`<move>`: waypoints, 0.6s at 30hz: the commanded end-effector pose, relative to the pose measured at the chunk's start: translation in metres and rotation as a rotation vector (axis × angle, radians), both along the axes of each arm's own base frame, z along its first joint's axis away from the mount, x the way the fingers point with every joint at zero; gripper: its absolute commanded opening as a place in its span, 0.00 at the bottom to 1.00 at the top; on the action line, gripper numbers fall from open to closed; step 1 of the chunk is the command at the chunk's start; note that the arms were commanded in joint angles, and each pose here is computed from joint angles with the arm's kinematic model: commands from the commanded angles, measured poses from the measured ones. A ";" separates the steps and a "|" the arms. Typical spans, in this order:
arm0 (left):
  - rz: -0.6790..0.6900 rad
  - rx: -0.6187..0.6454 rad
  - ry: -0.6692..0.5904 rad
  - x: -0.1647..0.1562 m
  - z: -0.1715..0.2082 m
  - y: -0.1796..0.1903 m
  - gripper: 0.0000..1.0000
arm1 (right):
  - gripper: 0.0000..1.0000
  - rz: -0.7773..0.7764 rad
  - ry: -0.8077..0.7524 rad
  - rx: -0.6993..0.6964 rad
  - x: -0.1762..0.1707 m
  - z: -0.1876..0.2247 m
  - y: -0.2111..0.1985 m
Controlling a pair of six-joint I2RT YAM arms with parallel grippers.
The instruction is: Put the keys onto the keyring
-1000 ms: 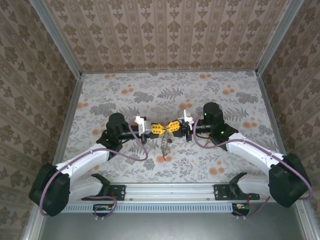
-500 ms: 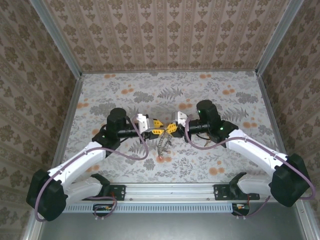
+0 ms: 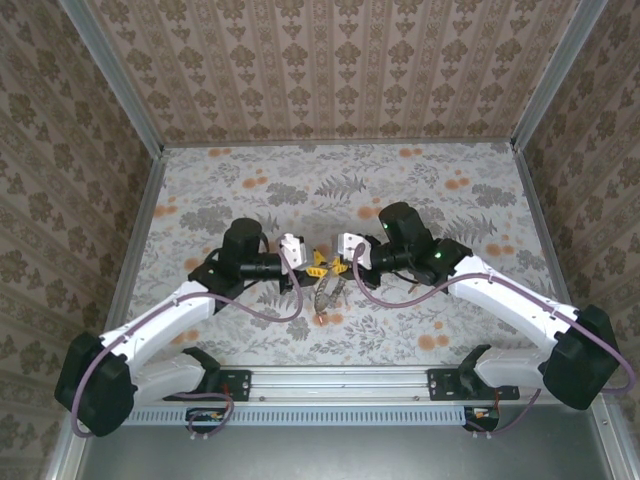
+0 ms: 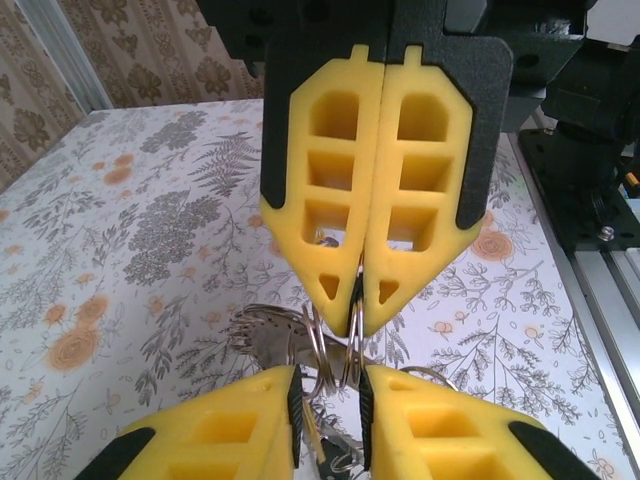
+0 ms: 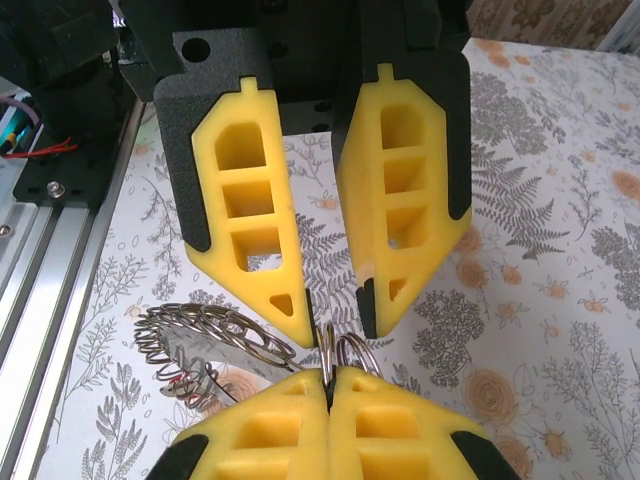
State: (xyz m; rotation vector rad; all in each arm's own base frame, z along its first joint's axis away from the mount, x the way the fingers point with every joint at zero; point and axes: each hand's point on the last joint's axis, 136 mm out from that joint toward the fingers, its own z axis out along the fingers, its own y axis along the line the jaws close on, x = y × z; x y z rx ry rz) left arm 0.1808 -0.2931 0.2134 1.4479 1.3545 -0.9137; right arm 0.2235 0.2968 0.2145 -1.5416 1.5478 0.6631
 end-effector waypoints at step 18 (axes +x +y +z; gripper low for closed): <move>-0.066 -0.103 -0.066 -0.006 0.029 -0.007 0.00 | 0.20 0.029 0.010 0.188 0.003 0.028 0.000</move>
